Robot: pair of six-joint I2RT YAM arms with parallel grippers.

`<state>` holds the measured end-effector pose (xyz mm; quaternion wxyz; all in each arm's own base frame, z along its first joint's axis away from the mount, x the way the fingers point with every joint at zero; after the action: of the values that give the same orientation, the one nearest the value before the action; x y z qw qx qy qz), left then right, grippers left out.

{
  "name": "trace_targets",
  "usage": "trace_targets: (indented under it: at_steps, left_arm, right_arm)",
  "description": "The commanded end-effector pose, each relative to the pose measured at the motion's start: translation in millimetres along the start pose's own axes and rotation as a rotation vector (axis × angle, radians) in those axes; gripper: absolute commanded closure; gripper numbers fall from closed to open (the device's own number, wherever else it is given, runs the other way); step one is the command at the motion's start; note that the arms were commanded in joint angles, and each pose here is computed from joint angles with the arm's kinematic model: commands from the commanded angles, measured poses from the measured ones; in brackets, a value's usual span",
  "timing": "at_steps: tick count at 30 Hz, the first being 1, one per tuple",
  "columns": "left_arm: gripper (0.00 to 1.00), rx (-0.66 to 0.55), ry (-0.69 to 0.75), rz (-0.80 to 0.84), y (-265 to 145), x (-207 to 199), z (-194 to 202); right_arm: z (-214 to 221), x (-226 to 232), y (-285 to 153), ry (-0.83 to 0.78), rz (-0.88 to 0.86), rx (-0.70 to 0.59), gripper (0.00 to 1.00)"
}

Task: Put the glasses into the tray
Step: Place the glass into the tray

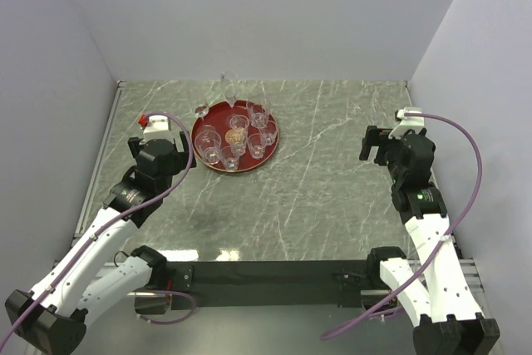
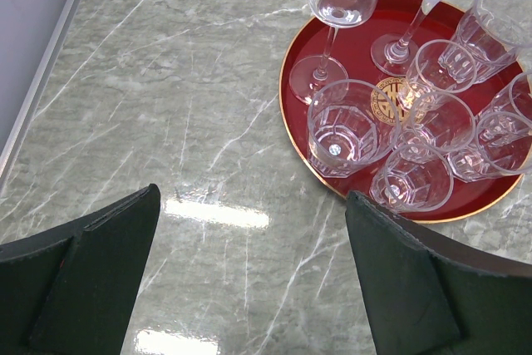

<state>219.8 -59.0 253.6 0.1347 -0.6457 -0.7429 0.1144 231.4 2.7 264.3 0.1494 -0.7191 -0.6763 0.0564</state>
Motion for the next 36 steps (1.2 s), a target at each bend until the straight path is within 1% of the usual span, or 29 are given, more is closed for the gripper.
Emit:
trace_targets:
  at_steps: [1,17,36]
  left_arm:
    - [0.01,-0.042,-0.022,0.006,-0.9,0.6,-7.3]
    - [0.0,-0.043,-0.024,0.003,-1.1,1.2,-7.6]
    - [0.01,-0.052,-0.032,0.008,-2.2,1.6,-8.7]
  right_arm:
    - [-8.4,-0.6,-0.5,0.007,0.002,-0.054,0.01]
    - [-7.2,-0.2,-0.1,0.008,-0.001,-0.049,0.01]
    - [-6.8,-4.3,1.1,0.042,0.046,-0.06,0.03]
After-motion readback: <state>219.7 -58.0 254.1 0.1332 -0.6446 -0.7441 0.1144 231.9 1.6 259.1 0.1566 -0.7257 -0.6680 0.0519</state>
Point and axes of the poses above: each gripper's point midway between its finger pads, its own y axis out along the fingers, its own x axis along the line the jaws close on, z = x × y, the point moved 7 cm from there along -y, back along the fingers, and after that the axes turned 6 degrees about y, right-handed, at the moved point
